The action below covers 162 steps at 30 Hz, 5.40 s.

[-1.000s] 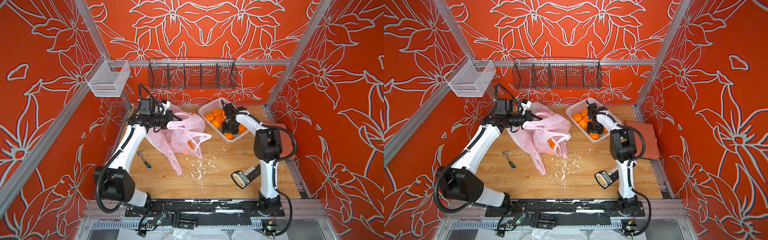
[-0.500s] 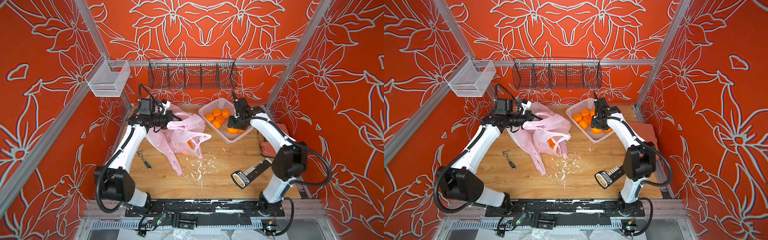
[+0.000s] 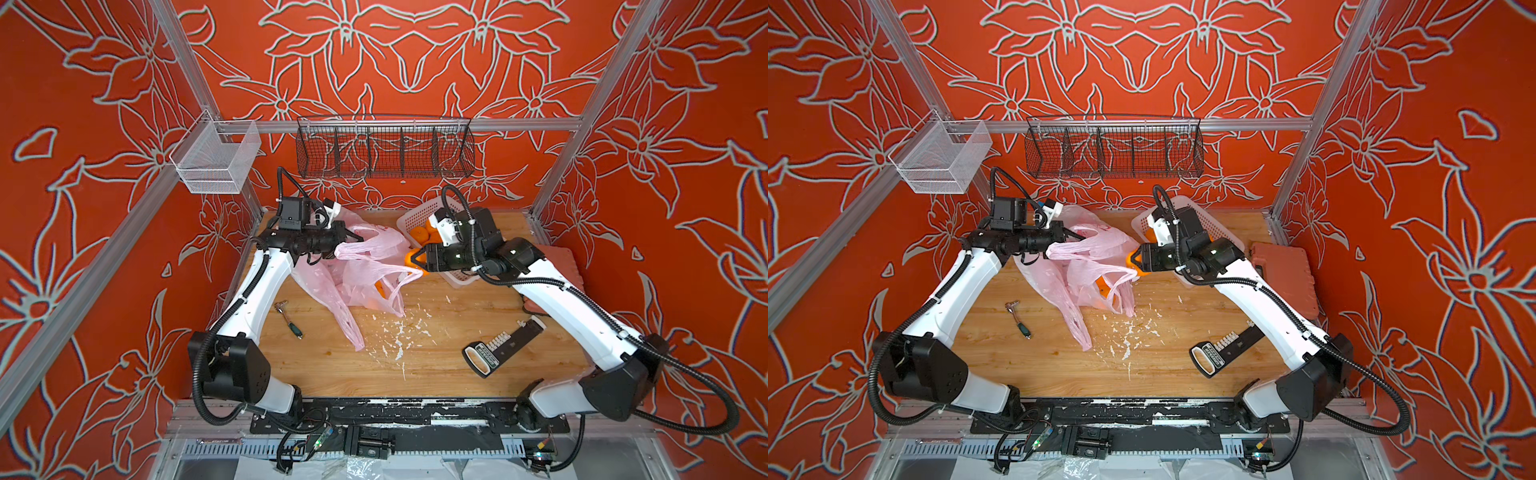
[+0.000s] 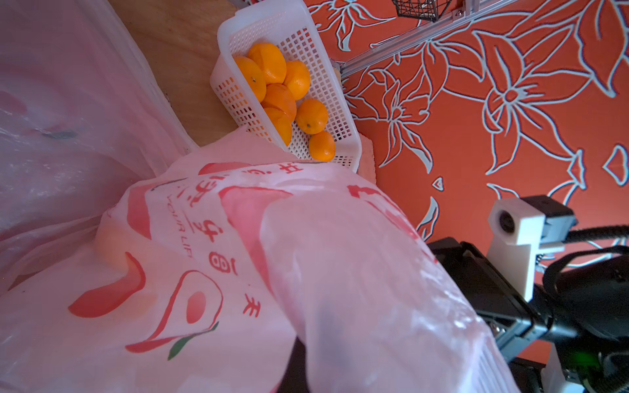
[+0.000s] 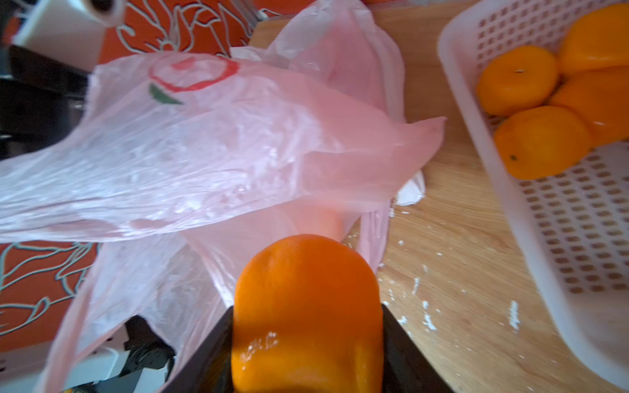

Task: Place the oranges into plastic bags & tie knots
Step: Place the orange in the plastic bag, then adjust the plastic bag at the center of the board.

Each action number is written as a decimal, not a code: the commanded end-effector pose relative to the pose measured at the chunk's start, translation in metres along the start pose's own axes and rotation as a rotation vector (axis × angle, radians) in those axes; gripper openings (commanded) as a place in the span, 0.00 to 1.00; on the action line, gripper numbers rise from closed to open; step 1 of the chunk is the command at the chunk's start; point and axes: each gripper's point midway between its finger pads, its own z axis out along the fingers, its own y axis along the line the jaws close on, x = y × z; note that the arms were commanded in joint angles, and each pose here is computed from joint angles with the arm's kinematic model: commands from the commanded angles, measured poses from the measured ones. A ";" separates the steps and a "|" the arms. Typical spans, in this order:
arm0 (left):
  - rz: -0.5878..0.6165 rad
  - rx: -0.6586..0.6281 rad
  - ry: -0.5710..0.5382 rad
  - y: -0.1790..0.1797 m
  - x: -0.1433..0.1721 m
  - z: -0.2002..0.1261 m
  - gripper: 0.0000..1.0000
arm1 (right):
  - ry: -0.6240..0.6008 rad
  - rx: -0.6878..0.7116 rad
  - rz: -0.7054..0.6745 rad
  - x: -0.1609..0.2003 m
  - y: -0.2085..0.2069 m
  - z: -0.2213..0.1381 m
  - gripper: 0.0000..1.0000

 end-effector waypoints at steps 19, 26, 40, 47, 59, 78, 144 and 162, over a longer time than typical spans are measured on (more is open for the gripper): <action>0.008 0.019 -0.009 -0.007 0.000 -0.006 0.00 | 0.085 -0.282 -0.103 0.029 0.105 0.043 0.36; 0.010 0.019 -0.009 -0.007 0.001 -0.006 0.00 | 0.117 -0.115 -0.054 0.042 0.072 0.076 0.35; -0.009 -0.015 -0.031 0.002 -0.002 -0.007 0.00 | 0.063 -0.056 -0.076 0.032 0.067 0.079 0.78; -0.047 -0.038 -0.052 0.013 -0.007 -0.008 0.00 | 0.021 -0.043 -0.120 0.024 0.068 0.066 0.75; -0.069 -0.031 -0.055 0.017 -0.012 -0.007 0.00 | -0.140 -0.112 -0.482 0.012 0.084 0.020 0.87; -0.089 -0.020 -0.048 0.017 -0.014 -0.004 0.00 | -0.231 -0.190 -1.062 0.034 0.140 -0.001 0.91; 1.332 -0.132 -0.139 -0.123 0.179 0.033 0.97 | -0.207 -0.038 -0.002 -0.151 0.027 0.011 0.00; 1.664 -0.235 -0.056 -0.125 0.212 0.135 0.97 | -0.196 -0.059 0.062 -0.153 0.017 0.007 0.00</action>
